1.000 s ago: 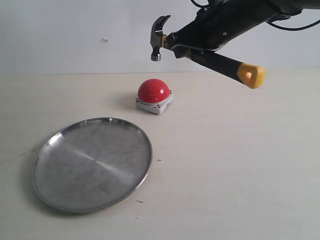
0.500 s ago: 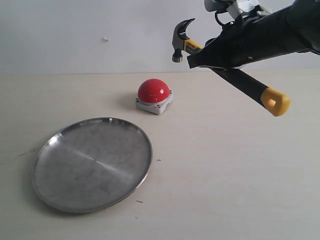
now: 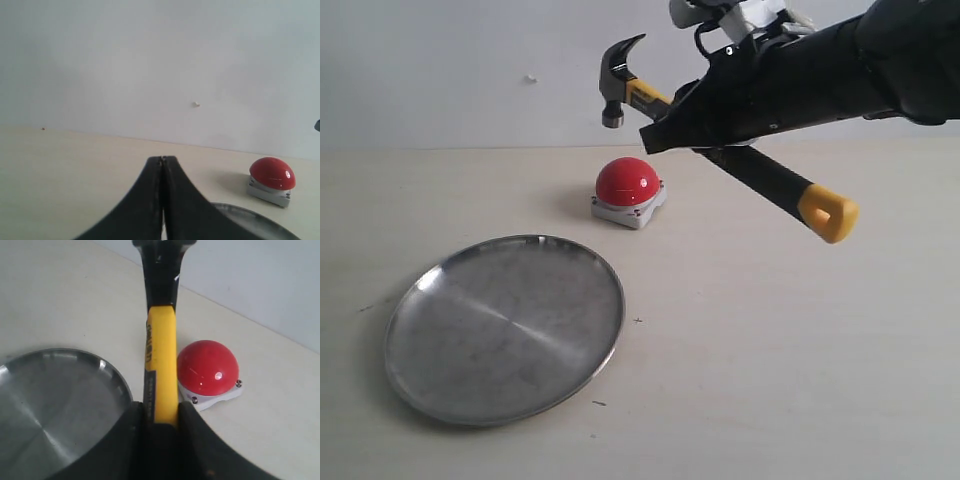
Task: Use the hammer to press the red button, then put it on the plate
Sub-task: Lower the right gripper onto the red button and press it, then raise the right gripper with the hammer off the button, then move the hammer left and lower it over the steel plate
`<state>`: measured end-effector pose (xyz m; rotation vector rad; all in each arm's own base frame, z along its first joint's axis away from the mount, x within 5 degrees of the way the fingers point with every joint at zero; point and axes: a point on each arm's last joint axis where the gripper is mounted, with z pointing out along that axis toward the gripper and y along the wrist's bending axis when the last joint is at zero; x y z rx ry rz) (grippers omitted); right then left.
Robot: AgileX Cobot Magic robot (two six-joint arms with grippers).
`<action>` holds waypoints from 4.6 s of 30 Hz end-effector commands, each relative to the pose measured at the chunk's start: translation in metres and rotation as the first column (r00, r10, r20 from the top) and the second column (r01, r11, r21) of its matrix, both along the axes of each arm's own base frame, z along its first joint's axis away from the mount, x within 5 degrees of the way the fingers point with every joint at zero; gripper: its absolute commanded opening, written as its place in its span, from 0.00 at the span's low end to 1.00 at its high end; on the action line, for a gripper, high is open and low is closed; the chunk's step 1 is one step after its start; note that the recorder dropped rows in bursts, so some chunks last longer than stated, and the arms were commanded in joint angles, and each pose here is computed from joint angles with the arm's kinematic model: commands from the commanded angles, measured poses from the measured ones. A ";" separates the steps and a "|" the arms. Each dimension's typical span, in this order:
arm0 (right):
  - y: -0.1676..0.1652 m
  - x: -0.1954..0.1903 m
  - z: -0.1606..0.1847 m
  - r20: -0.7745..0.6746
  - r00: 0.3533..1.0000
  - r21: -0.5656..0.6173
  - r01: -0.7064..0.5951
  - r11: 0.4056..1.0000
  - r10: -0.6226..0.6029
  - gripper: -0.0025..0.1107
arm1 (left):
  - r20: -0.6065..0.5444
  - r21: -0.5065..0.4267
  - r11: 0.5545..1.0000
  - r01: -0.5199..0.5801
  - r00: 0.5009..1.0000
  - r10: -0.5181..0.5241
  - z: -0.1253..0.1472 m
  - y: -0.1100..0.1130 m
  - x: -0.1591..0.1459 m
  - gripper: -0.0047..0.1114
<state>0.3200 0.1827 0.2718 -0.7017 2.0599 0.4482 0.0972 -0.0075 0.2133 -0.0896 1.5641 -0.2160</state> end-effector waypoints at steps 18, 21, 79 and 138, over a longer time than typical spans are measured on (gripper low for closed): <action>0.021 0.060 -0.050 0.061 0.978 -0.013 0.202 0.979 -0.201 0.02 | -0.007 -0.011 1.000 0.005 1.000 -0.005 -0.001 0.000 -0.001 0.04; 0.026 0.069 -0.060 0.036 0.975 -0.001 0.219 0.976 -0.219 0.02 | -0.007 -0.011 1.000 0.005 1.000 -0.005 -0.001 0.000 -0.001 0.04; 0.054 0.032 -0.014 -0.202 0.971 0.317 -0.063 0.946 0.132 0.02 | -0.007 -0.011 1.000 0.005 1.000 -0.005 -0.001 0.000 -0.001 0.04; 0.164 0.017 -0.164 -0.385 0.862 0.289 -0.227 0.930 0.330 0.02 | -0.007 -0.011 1.000 0.005 1.000 -0.005 -0.001 0.000 -0.001 0.04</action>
